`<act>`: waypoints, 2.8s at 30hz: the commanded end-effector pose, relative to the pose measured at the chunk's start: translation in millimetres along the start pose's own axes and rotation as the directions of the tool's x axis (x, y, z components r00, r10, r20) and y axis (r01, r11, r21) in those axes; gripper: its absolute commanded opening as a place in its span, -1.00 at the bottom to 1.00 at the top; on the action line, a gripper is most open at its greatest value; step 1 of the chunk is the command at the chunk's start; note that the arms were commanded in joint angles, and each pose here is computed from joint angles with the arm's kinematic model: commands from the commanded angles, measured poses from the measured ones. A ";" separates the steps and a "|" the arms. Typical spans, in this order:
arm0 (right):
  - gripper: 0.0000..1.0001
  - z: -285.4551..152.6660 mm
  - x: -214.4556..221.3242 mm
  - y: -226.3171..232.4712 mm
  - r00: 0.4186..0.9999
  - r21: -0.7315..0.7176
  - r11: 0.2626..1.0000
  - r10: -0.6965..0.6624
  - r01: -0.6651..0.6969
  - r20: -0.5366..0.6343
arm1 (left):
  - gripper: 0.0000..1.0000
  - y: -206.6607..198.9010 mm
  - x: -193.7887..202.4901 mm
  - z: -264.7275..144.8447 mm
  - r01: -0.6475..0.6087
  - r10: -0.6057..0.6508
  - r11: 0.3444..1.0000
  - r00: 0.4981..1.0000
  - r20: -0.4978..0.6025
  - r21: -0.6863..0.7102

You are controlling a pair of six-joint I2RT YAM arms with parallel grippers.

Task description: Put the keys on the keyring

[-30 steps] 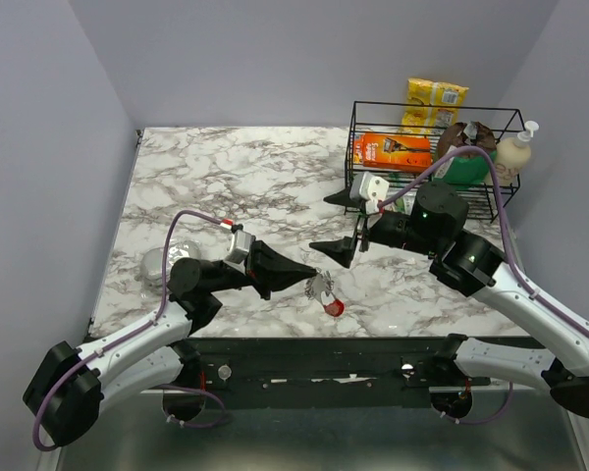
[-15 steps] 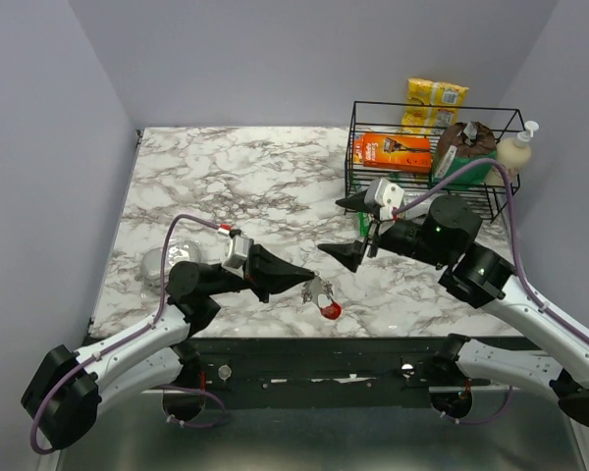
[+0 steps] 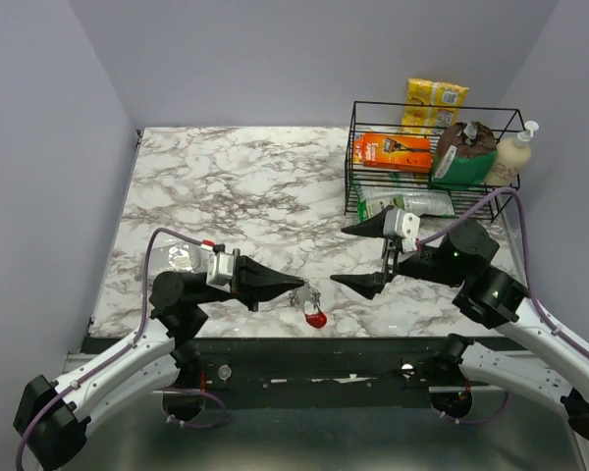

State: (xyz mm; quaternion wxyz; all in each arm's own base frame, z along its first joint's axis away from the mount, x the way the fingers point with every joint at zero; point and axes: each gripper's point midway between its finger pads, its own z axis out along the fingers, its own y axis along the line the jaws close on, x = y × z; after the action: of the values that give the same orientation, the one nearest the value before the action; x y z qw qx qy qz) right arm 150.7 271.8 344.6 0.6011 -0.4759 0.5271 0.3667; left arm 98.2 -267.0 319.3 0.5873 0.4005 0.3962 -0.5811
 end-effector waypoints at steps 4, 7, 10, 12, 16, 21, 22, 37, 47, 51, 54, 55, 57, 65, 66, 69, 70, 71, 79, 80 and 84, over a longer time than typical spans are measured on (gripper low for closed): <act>0.90 -12.2 -21.4 53.0 0.996 -0.291 0.956 -0.004 0.029 0.087 | -1.00 -10.3 1.4 -8.9 -0.079 0.080 0.997 0.995 -0.053 0.025; 0.80 -7.4 -14.9 65.4 0.998 -0.386 0.922 0.020 0.006 0.063 | -1.00 -10.8 -1.6 -9.6 -0.096 0.098 0.995 0.994 -0.054 0.022; 0.63 1.5 -5.2 69.2 0.999 -0.435 0.900 0.044 -0.030 0.023 | -1.00 -10.5 -4.2 -8.7 -0.105 0.106 0.994 0.993 -0.050 0.022; 0.41 4.4 -3.3 74.0 0.998 -0.475 0.879 0.056 -0.043 0.013 | -1.00 -8.3 -3.6 -7.9 -0.103 0.104 0.995 0.993 -0.053 0.015; 0.03 14.6 7.4 74.1 0.996 -0.501 0.862 0.081 -0.084 -0.026 | -1.00 -3.9 -5.0 -6.3 -0.112 0.112 0.994 0.992 -0.050 -0.001; -0.05 19.5 18.5 66.9 0.995 -0.453 0.886 0.087 -0.102 -0.054 | -1.00 4.5 -5.8 -5.5 -0.122 0.120 0.992 0.992 -0.050 -0.042; -0.05 19.5 22.3 66.3 0.994 -0.444 0.890 0.089 -0.107 -0.060 | -1.00 6.3 -4.7 -5.6 -0.124 0.121 0.991 0.991 -0.055 -0.049; -0.14 27.4 52.0 54.9 0.978 -0.330 0.922 0.170 -0.202 -0.125 | -1.00 22.9 -2.7 -6.7 -0.144 0.137 0.981 0.988 -0.066 -0.128; -0.14 33.6 61.2 54.5 0.967 -0.318 0.916 0.208 -0.245 -0.146 | -1.00 25.5 -0.4 -7.0 -0.141 0.131 0.980 0.989 -0.073 -0.139; -0.14 35.1 61.8 55.9 0.964 -0.326 0.909 0.221 -0.259 -0.148 | -1.00 27.4 2.0 -8.2 -0.138 0.128 0.979 0.989 -0.077 -0.151; -0.17 37.3 68.7 57.8 0.957 -0.329 0.902 0.237 -0.281 -0.166 | -1.00 29.2 3.2 -8.5 -0.136 0.125 0.978 0.989 -0.079 -0.159; -0.18 38.6 72.0 57.0 0.954 -0.322 0.902 0.242 -0.288 -0.175 | -1.00 29.5 3.4 -8.6 -0.135 0.124 0.978 0.989 -0.080 -0.161; -0.26 39.7 74.9 56.7 0.951 -0.321 0.900 0.247 -0.296 -0.184 | -1.00 29.5 3.6 -8.9 -0.134 0.122 0.978 0.989 -0.080 -0.162; -0.72 39.1 75.4 52.7 0.956 -0.295 0.914 0.236 -0.280 -0.177 | -1.00 30.1 4.6 -9.4 -0.137 0.124 0.977 0.988 -0.086 -0.164; -0.74 37.9 73.5 51.8 0.958 -0.291 0.917 0.232 -0.273 -0.169 | -1.00 29.7 4.6 -9.3 -0.137 0.124 0.977 0.988 -0.087 -0.163; -0.86 35.7 73.4 50.6 0.961 -0.279 0.925 0.221 -0.260 -0.163 | -1.00 30.5 5.9 -10.5 -0.140 0.125 0.976 0.988 -0.094 -0.168; -0.90 35.1 73.0 49.6 0.963 -0.275 0.927 0.216 -0.253 -0.160 | -1.00 30.3 5.5 -10.6 -0.141 0.126 0.976 0.988 -0.093 -0.168; -0.95 34.6 72.7 49.8 0.964 -0.275 0.928 0.215 -0.252 -0.158 | -1.00 30.3 5.5 -10.6 -0.142 0.128 0.976 0.987 -0.093 -0.168; -0.99 32.4 71.2 44.6 0.969 -0.245 0.942 0.197 -0.229 -0.148 | -1.00 29.2 7.3 -11.3 -0.138 0.122 0.977 0.987 -0.103 -0.164; -0.99 32.1 70.0 42.9 0.970 -0.235 0.946 0.195 -0.225 -0.145 | -1.00 29.1 7.8 -11.6 -0.139 0.123 0.977 0.987 -0.104 -0.164; -0.96 31.4 75.4 41.7 0.969 -0.222 0.949 0.192 -0.224 -0.157 | -1.00 28.8 5.5 -12.3 -0.148 0.132 0.975 0.986 -0.101 -0.167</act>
State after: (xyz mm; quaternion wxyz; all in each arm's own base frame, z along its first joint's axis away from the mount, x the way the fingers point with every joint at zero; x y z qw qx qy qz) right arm 126.2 312.7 266.6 0.4449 -0.5137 0.5582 0.4761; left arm 128.5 -261.6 287.2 0.6144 0.4034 0.4683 -0.4903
